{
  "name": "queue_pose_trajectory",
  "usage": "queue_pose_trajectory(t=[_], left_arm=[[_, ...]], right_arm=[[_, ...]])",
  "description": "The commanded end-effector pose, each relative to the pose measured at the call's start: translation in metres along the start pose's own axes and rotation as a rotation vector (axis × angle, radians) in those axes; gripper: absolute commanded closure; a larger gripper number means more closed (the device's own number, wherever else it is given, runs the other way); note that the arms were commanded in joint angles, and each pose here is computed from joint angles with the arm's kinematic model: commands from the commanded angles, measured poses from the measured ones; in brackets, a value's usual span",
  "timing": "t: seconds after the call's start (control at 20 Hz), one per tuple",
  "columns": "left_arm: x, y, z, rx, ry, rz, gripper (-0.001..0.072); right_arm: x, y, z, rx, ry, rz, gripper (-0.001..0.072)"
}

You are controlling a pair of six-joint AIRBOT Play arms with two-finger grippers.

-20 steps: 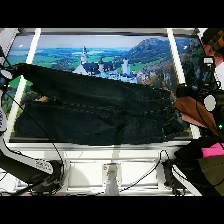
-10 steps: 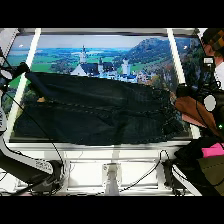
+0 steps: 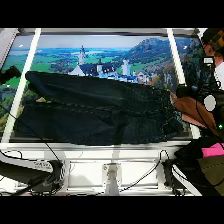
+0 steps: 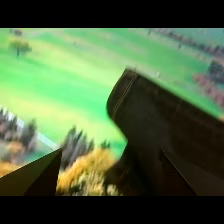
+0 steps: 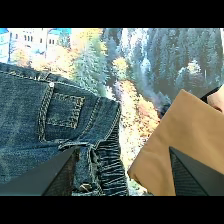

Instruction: Fold the clothes and pants, and hang the long-sleeved shirts on hangers.

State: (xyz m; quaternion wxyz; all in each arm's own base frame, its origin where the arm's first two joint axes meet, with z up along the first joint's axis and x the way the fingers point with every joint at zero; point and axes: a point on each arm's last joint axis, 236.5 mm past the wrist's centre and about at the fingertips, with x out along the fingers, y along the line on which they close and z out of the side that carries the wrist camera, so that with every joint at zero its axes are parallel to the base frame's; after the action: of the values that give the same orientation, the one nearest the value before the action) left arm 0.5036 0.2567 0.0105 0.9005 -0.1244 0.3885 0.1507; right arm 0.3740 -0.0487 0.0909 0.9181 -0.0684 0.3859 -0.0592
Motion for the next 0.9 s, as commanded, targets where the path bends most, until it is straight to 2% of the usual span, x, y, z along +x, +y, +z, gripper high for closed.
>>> queue_pose_trajectory(t=[0.0,0.35,0.75,0.8,0.85], left_arm=[[-0.014,0.018,-0.062,-0.034,0.254,-0.047,0.0011],[-0.022,0.003,-0.147,0.143,0.581,-0.221,0.0011],[0.001,0.004,-0.174,0.165,0.640,-0.264,0.0016],[0.004,0.003,-0.171,0.158,0.625,-0.266,0.0126],[0.007,0.000,-0.168,0.163,0.604,-0.279,0.0351]], right_arm=[[0.000,0.000,0.000,-0.001,0.000,0.000,0.0101],[0.000,0.000,0.000,-0.001,-0.002,0.000,0.0101],[0.000,0.000,0.000,0.000,0.002,0.000,0.0101],[0.000,0.000,-0.001,0.000,0.002,0.000,0.0101],[0.000,0.000,-0.001,0.000,0.003,0.000,0.0101]])
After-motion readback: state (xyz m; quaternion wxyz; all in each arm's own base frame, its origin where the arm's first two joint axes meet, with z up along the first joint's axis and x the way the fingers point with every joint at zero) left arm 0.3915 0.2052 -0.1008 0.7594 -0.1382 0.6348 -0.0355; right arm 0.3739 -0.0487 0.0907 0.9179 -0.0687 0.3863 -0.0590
